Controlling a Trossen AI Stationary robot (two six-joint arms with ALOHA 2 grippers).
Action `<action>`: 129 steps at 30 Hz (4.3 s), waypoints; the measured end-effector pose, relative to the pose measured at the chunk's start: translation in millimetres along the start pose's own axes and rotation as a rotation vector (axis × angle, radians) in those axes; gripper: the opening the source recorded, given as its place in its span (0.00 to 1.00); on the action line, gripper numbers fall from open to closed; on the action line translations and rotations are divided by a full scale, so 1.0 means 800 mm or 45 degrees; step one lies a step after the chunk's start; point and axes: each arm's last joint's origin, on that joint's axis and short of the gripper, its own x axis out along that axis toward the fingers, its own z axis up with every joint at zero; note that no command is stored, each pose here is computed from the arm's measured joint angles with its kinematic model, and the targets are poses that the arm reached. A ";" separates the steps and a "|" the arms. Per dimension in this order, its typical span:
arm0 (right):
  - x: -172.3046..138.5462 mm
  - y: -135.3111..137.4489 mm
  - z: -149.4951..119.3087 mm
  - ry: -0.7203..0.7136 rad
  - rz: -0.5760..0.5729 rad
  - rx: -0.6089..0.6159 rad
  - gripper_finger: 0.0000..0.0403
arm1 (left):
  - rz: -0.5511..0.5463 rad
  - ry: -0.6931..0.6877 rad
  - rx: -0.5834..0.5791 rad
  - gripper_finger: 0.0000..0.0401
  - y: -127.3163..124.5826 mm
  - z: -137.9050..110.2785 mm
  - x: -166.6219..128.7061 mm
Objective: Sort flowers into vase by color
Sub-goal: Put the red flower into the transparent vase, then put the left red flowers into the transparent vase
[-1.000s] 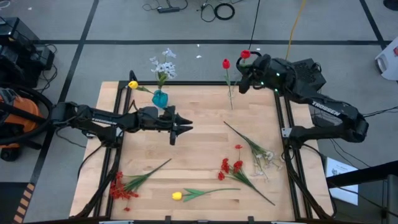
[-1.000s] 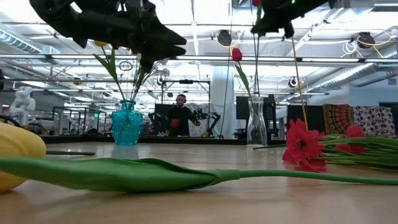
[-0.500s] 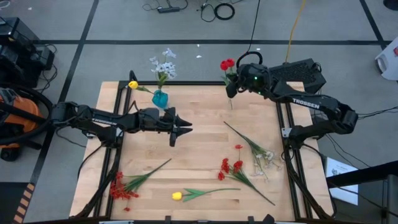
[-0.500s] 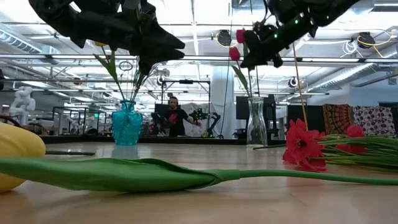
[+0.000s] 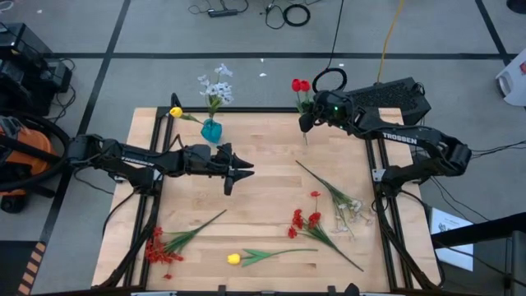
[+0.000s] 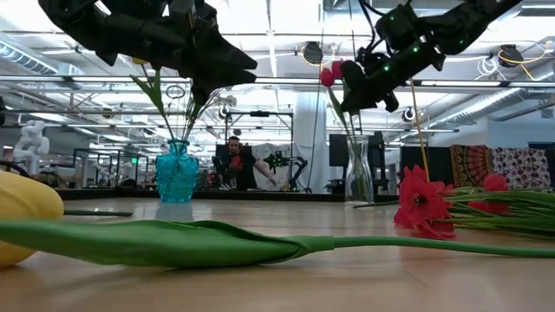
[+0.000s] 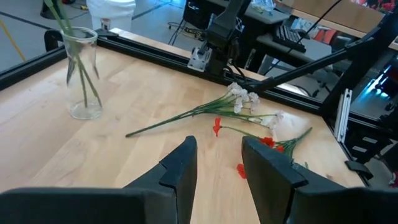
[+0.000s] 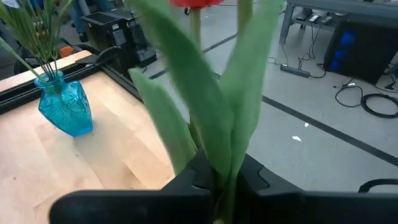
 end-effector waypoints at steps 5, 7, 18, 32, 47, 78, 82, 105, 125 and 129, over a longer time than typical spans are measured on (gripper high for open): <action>0.000 0.000 -0.003 0.024 -0.002 -0.003 0.08 | -0.004 0.002 -0.001 0.33 -0.001 0.000 0.000; -0.001 0.000 -0.003 0.026 -0.001 -0.003 0.10 | -0.009 0.005 0.000 0.33 -0.002 -0.001 0.000; -0.022 -0.001 0.007 0.002 0.010 0.018 0.26 | -0.012 0.011 0.002 0.33 -0.004 -0.002 0.000; -0.055 -0.006 0.003 0.133 -0.011 0.017 0.36 | -0.012 0.012 0.002 0.33 -0.004 -0.002 0.000; -0.117 -0.015 0.001 0.230 -0.035 0.096 0.36 | 0.013 0.040 0.001 0.33 -0.002 -0.005 0.000; -0.148 0.044 -0.082 0.729 0.120 0.108 0.01 | 0.192 0.187 -0.010 0.33 -0.021 -0.030 -0.002; -0.139 0.058 -0.119 0.701 0.221 0.128 0.00 | 0.175 0.229 0.004 0.33 -0.027 -0.035 -0.004; -0.131 0.085 -0.152 0.313 0.536 0.128 0.00 | 0.324 0.316 -0.202 0.33 -0.029 -0.050 -0.009; -0.119 0.086 -0.164 0.351 0.432 0.035 0.00 | 0.641 1.001 -0.559 0.33 -0.068 -0.050 -0.048; -0.113 0.088 -0.172 0.402 0.409 0.009 0.00 | 0.626 1.129 -0.634 0.33 -0.092 -0.060 -0.061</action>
